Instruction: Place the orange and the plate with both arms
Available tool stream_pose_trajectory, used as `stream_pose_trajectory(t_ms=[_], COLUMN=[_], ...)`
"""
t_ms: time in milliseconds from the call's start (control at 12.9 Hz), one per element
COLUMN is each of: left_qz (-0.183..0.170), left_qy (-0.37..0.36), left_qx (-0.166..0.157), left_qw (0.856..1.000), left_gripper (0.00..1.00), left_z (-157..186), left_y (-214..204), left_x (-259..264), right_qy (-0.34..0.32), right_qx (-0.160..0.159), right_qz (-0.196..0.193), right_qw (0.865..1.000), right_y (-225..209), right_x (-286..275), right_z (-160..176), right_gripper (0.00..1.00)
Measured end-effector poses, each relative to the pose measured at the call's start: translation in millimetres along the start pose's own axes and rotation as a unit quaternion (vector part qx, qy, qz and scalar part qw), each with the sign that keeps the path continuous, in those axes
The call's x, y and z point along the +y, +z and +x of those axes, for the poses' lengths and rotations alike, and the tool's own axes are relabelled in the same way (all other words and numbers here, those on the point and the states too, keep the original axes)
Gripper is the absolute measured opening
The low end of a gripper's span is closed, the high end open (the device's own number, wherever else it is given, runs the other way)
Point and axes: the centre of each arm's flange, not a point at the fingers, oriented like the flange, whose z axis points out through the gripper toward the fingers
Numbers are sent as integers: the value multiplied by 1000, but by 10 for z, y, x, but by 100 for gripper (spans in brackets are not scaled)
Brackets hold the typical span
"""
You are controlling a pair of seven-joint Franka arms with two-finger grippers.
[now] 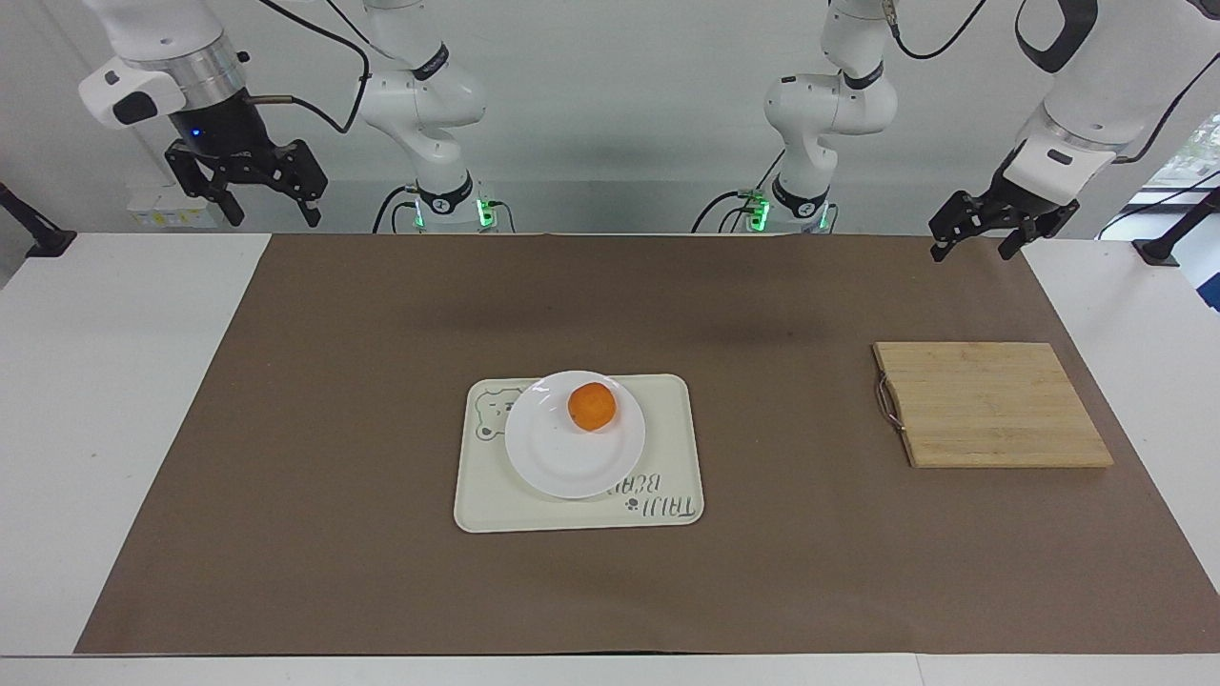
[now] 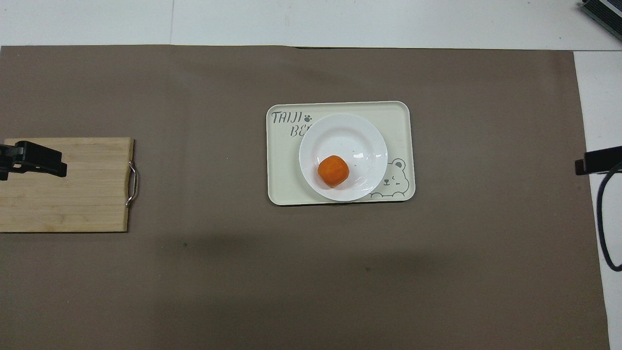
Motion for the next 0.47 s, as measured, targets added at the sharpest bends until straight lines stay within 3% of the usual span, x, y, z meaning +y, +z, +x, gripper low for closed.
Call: stream_pose_trajectory(t_ms=[465], left_qz=[0], left_qy=[0], left_qx=[0], left_qw=[1000], left_gripper=[100], left_z=[0], left_y=[0], left_x=[0], right_qy=[-2], right_qx=[-12], right_qz=[0], right_qw=[1000], right_y=[41], right_x=[-15], right_z=[-102], right_gripper=[100])
